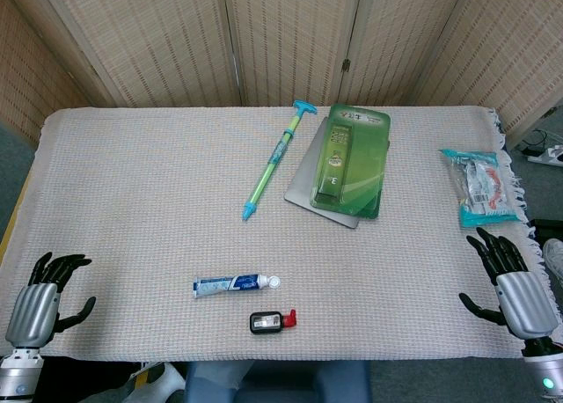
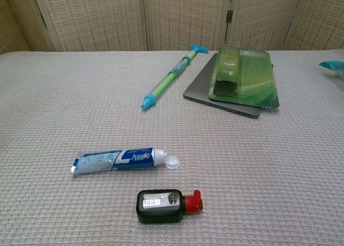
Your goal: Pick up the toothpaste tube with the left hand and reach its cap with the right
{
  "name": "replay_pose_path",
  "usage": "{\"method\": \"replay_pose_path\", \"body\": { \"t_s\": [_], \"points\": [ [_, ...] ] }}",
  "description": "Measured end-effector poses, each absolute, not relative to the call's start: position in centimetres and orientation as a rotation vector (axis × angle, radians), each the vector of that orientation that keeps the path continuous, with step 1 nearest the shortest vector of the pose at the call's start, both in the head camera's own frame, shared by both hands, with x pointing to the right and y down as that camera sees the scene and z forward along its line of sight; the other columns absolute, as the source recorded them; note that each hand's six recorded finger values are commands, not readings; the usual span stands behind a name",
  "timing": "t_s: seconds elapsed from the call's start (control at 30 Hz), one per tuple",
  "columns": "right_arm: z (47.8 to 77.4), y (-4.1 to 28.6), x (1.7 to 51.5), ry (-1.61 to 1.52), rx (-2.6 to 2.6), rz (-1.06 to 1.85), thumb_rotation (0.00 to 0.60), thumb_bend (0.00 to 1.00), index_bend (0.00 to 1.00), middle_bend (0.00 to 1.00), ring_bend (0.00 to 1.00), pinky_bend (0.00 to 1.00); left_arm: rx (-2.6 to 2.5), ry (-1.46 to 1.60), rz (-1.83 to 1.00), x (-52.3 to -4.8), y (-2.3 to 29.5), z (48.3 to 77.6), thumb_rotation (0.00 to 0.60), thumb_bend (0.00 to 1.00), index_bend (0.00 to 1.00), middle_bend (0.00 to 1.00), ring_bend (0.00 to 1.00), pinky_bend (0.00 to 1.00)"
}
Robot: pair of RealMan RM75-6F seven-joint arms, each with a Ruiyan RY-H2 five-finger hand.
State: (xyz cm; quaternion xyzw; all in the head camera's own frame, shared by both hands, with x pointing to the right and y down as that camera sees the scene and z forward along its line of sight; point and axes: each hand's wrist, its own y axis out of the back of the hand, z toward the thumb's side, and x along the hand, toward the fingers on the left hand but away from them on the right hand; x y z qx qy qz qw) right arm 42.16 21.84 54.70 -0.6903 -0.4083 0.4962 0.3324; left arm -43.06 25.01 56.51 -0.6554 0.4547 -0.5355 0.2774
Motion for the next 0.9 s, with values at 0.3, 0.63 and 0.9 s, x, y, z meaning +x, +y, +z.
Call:
{"method": "replay_pose_path", "body": {
  "t_s": [0.3,0.63,0.9],
  "points": [
    [55.0,21.5,42.0,-1.045,-1.817,1.295,0.6,0.31,0.0,0.0,0.0,0.0,-1.572,1.051,-1.511,-43.8,24.7,56.6,0.6,0.38,0.26,0.24,0.19,0.0],
    [55.1,21.3,41.9,-1.042,-1.823,1.291,0.6,0.31,0.0,0.0,0.0,0.0,-1.416,0.932,-1.577,-44.5,24.5,57.1,0.6,0.38,0.26,0.24,0.17,0.0],
    [54.9,21.1,42.1,-1.051,-1.812,1.291,0.6,0.31,0.0,0.0,0.0,0.0,-1.678,0.992,-1.455,-41.6,23.5,58.2,0.6,0.38,0.26,0.24,0.18,0.0]
  ]
}}
